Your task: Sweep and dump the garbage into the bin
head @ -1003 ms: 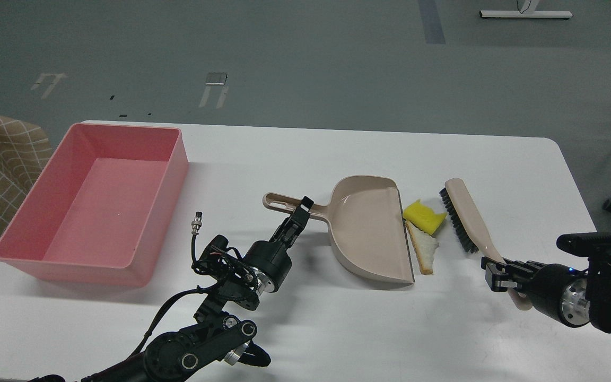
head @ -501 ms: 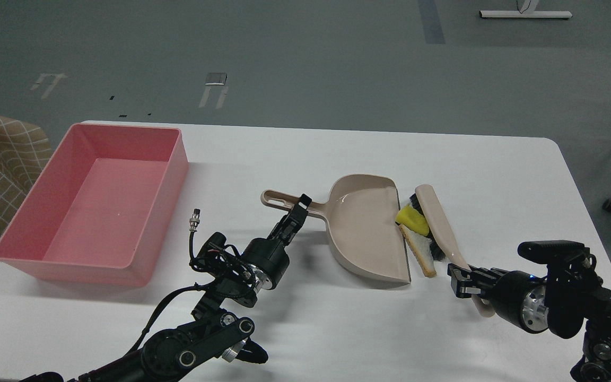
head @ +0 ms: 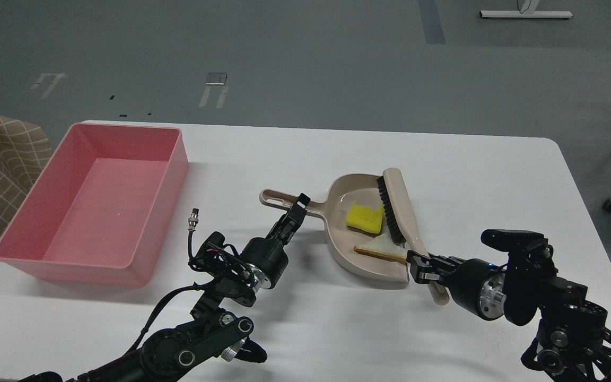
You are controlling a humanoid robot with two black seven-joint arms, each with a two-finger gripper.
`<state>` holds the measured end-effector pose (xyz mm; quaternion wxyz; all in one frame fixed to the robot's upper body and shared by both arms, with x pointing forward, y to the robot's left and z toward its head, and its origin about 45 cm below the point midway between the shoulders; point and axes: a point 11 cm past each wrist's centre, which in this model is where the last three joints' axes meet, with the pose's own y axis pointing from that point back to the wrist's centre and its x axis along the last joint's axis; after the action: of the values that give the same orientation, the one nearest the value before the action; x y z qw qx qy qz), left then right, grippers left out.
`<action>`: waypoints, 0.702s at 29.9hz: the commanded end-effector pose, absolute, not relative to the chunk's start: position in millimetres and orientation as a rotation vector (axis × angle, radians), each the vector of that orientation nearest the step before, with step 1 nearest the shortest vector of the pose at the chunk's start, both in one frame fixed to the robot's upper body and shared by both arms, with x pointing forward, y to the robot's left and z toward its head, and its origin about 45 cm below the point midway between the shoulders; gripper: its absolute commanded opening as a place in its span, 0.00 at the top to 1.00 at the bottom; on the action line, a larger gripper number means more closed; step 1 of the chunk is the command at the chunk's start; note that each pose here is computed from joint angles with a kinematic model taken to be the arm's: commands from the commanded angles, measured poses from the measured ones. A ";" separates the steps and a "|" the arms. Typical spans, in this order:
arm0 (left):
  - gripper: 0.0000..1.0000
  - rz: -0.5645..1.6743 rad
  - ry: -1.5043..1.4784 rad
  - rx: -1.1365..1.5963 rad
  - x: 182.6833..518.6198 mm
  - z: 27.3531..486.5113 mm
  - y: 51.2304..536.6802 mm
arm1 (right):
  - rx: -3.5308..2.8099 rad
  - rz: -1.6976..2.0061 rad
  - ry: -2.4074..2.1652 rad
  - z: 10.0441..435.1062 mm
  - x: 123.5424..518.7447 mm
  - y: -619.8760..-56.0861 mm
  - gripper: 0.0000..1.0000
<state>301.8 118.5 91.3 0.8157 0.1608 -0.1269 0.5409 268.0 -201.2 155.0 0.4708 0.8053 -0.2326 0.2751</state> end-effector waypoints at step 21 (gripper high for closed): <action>0.88 1.191 -0.196 0.343 302.9 87.0 126.3 | 1.877 0.701 -0.877 228.0 320.2 -283.2 0.83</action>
<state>301.9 124.4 88.0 0.8118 0.1629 -0.1074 0.5504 323.3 -272.1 230.5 0.4464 0.7680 -0.3579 0.2877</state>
